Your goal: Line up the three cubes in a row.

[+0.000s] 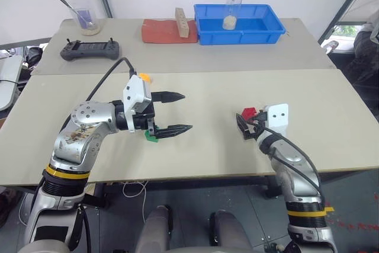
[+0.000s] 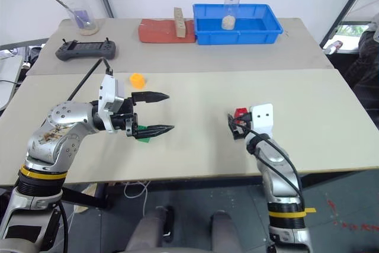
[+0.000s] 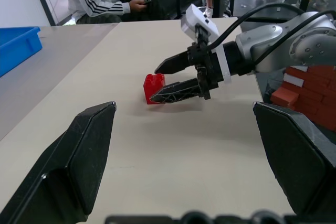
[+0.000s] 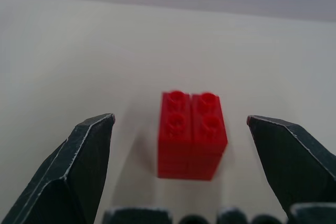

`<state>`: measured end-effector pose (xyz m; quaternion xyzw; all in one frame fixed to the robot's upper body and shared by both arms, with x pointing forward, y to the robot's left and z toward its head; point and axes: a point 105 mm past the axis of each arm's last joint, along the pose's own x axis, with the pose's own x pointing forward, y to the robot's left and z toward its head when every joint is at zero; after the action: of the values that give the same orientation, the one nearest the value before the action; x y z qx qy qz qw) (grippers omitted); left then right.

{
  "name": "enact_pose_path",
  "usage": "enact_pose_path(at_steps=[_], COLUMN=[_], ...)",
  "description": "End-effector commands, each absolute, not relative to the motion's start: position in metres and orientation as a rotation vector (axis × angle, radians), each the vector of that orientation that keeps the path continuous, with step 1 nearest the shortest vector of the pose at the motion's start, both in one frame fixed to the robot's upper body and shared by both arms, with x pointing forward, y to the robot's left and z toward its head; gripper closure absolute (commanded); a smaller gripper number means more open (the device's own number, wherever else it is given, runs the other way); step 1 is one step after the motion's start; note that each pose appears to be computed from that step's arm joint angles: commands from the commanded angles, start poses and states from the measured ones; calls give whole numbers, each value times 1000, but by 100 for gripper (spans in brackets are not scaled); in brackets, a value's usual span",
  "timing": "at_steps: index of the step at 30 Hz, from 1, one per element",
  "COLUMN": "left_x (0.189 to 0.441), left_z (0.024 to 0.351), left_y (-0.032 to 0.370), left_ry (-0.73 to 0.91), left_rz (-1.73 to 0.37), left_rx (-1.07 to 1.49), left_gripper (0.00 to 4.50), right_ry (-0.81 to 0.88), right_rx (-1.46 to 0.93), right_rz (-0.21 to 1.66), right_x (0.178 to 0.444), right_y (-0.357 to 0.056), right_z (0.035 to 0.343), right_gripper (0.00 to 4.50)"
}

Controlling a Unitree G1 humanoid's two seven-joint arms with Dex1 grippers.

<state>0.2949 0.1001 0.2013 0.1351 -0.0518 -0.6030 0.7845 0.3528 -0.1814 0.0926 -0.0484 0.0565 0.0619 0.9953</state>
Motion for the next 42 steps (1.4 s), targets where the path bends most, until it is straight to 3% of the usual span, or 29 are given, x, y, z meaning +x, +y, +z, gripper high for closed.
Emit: enact_pose_path(at_steps=[1, 10, 11, 16, 21, 27, 42], left_x=[288, 289, 289, 286, 281, 276, 244], left_z=[209, 208, 208, 204, 195, 182, 176], left_y=[102, 106, 107, 110, 121, 133, 144], left_ry=[-144, -135, -134, -131, -106, -81, -39], left_rz=[-1291, -1264, -1262, -1255, -1239, -1187, -1125], left_rx=[315, 313, 312, 305, 299, 296, 277], left_gripper=[6, 0, 0, 0, 0, 0, 0], right_ry=[59, 42, 41, 7, -13, 29, 127], right_rx=[-108, -133, -147, -185, -271, -407, -534], right_rz=[111, 169, 179, 327, 773, 1143, 1451], right_x=[355, 361, 362, 365, 364, 368, 369], right_y=[-182, -178, -178, -166, -130, -115, -114], right_z=[103, 101, 101, 117, 137, 129, 115], right_gripper=[0, 293, 310, 310, 310, 310, 310])
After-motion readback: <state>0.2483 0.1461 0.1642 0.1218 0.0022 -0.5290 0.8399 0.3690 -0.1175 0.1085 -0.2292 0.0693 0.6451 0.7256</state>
